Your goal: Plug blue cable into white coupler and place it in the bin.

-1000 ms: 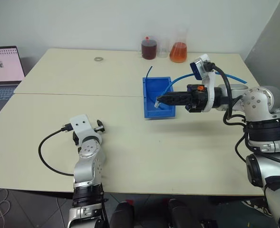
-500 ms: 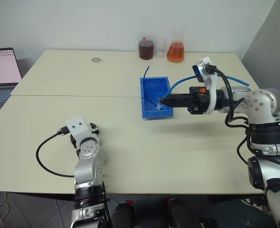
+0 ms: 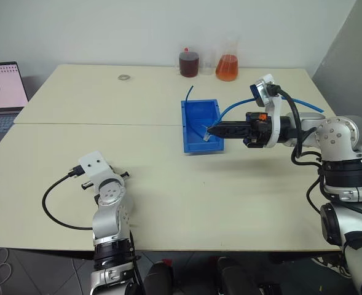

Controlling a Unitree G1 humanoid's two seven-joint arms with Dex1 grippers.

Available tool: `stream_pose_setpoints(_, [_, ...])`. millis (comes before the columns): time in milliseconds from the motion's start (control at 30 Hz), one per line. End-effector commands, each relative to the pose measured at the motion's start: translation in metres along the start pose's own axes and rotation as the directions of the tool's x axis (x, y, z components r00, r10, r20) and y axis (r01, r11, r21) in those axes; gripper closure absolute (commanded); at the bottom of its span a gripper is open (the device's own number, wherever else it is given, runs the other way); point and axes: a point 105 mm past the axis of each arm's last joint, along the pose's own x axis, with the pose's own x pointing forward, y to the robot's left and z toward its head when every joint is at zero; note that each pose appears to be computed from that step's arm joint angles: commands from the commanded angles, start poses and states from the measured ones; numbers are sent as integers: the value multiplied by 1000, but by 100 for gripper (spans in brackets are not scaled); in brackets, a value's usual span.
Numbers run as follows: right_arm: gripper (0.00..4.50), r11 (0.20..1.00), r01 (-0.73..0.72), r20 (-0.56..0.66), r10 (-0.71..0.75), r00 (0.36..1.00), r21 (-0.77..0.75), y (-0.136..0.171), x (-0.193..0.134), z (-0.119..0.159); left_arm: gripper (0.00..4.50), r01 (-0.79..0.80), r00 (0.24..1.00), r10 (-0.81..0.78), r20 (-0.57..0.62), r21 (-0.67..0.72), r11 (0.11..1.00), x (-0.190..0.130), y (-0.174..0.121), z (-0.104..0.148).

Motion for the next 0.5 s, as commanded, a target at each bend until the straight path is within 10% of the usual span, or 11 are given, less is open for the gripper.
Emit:
stream_pose_setpoints(33, [432,999,-6,22,7,1000,-47,8,-6,8,373,-68,997,69,-28,24,997,5,17,-7])
stream_pose_setpoints(167, [432,999,-2,23,3,1000,-48,8,-6,8,373,-17,1000,17,-10,55,998,4,13,-2])
stream_pose_setpoints(300, [432,998,10,28,-8,1000,-62,9,-8,11,373,361,928,-368,52,106,926,-3,-19,26])
stream_pose_setpoints(500, [432,993,19,7,-19,1000,-120,11,-13,17,373,871,394,-915,-91,356,340,-61,-33,65])
